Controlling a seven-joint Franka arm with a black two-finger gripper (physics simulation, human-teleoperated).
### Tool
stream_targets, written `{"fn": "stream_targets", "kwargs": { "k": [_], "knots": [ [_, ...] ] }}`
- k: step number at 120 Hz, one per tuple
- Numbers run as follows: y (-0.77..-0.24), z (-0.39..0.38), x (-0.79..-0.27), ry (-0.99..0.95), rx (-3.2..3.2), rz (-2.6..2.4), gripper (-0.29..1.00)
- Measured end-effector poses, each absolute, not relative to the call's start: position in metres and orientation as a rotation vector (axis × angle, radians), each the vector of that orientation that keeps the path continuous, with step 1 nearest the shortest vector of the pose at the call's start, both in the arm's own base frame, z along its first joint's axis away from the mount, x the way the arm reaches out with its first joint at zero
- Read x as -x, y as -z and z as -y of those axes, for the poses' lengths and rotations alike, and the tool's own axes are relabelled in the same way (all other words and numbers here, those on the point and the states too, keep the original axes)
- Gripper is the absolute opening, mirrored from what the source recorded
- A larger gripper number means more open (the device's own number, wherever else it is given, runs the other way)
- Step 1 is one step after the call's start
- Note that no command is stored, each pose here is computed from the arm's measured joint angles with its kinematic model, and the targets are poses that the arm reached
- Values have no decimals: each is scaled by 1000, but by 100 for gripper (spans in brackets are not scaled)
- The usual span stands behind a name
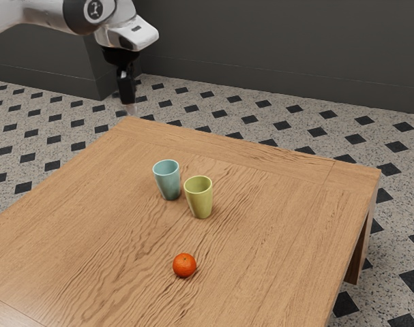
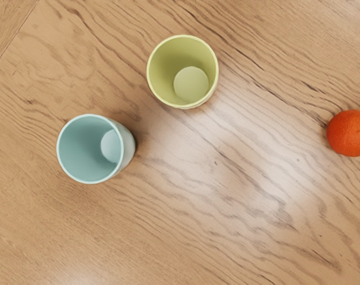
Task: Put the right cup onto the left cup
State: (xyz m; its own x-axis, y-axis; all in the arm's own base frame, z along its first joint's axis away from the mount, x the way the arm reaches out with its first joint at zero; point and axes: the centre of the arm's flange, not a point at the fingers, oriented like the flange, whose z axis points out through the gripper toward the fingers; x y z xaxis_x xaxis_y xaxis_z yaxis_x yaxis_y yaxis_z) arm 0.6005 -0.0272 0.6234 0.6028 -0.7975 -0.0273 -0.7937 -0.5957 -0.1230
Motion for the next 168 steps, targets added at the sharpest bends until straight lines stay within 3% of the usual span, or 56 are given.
{"fn": "stream_targets", "kwargs": {
  "k": [36, 93, 151, 168],
  "knots": [
    [-532, 109, -630, -59, 2658, -1493, 70],
    [-363, 111, -663, -111, 2671, -1473, 70],
    [-320, 124, -675, -49, 2645, -1470, 69],
    [-316, 130, -685, -28, 2634, -1475, 50]
  ]
}}
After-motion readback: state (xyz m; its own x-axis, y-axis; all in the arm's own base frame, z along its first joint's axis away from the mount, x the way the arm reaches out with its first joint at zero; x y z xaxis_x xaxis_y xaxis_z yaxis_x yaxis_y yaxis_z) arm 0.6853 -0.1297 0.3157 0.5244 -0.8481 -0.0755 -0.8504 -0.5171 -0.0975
